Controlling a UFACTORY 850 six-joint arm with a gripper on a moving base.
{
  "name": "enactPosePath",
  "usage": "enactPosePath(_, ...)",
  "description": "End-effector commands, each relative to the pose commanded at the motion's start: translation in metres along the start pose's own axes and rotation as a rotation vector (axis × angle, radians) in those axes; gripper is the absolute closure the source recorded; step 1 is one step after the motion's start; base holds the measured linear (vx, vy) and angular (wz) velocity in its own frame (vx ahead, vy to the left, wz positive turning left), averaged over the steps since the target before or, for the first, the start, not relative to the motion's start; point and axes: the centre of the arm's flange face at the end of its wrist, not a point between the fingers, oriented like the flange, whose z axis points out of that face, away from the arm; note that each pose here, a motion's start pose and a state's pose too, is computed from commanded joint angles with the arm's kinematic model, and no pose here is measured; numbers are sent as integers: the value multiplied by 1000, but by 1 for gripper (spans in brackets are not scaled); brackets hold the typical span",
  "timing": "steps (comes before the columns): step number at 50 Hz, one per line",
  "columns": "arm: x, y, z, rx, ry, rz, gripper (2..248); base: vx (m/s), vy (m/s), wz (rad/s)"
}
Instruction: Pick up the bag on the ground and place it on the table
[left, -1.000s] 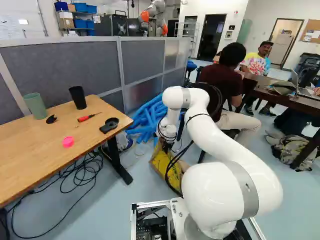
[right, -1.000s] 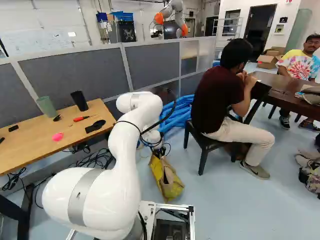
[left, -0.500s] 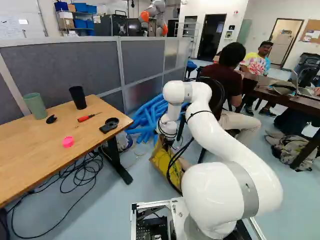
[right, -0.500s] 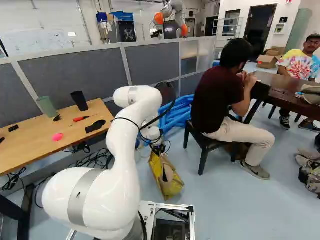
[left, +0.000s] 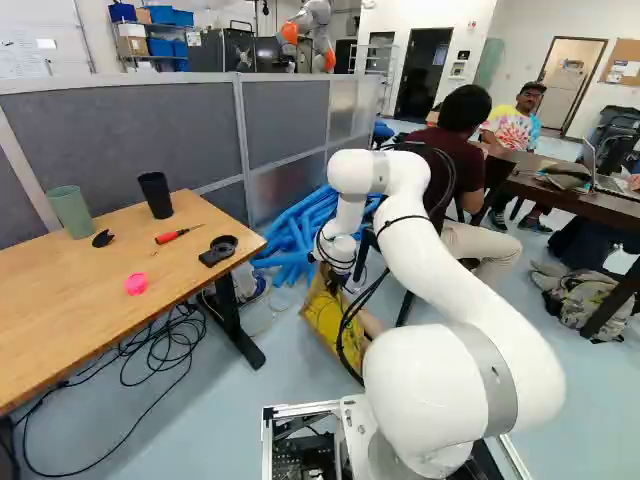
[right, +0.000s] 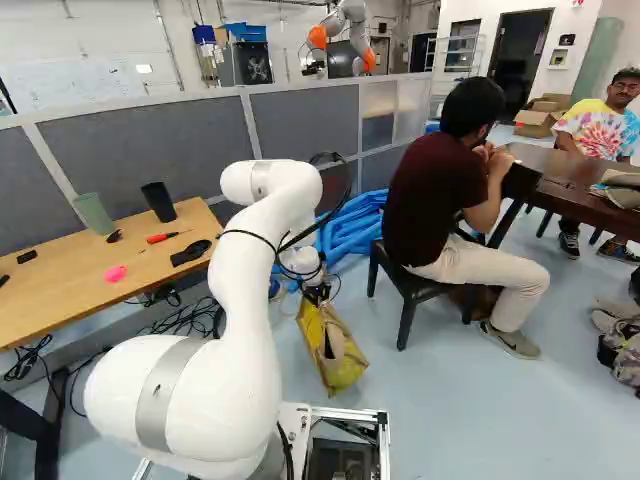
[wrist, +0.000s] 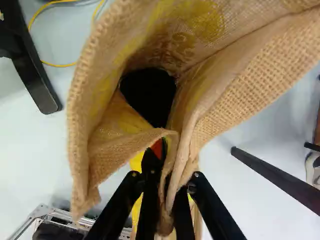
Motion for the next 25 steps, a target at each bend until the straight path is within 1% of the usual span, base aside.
enactPosePath(15, 2, 2, -22, -5, 10, 7, 215, 0, 0, 0)
enactPosePath(25, 4, 3, -37, -7, 17, 88, 215, 0, 0, 0)
